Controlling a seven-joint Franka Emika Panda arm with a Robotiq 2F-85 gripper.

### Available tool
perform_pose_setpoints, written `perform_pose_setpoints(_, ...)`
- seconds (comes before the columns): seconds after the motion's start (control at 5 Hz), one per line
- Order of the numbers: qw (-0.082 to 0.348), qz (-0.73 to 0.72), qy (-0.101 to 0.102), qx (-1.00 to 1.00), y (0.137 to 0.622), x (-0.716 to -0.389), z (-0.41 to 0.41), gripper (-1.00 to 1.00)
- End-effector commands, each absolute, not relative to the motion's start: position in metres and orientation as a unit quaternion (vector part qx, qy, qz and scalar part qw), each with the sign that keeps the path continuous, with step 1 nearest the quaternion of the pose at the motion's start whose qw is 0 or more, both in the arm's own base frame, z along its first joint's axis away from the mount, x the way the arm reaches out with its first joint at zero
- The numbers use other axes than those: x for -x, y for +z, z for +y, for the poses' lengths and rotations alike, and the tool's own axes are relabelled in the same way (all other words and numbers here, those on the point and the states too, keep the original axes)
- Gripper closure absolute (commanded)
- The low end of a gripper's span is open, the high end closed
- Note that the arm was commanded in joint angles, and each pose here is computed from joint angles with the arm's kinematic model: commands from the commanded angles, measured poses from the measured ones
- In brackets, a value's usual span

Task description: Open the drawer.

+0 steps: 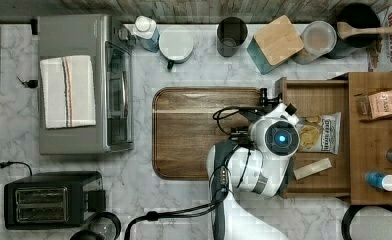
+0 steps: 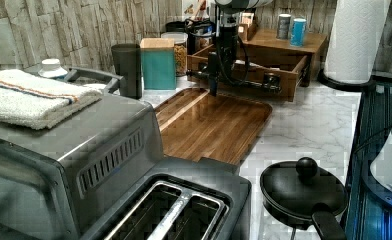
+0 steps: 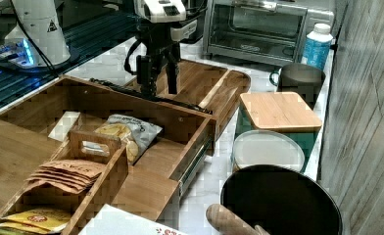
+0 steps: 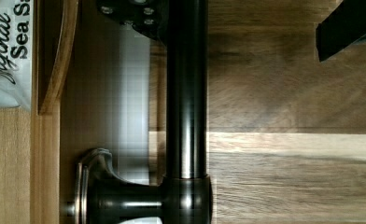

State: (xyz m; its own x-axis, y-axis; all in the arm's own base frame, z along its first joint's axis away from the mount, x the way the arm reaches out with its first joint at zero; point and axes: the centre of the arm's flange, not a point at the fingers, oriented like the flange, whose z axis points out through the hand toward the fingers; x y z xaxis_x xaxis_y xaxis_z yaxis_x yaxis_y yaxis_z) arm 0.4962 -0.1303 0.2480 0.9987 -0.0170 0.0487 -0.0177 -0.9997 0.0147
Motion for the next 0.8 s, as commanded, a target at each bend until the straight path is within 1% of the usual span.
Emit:
perform_pose_setpoints(0.2,-0.022,0.042,0.006,-0.999,0.2545,-0.5009,0.0358,-1.0)
perform_pose_setpoints(0.8,-0.022,0.042,0.006,-0.999,0.2547,-0.5011,0.0359,-1.0)
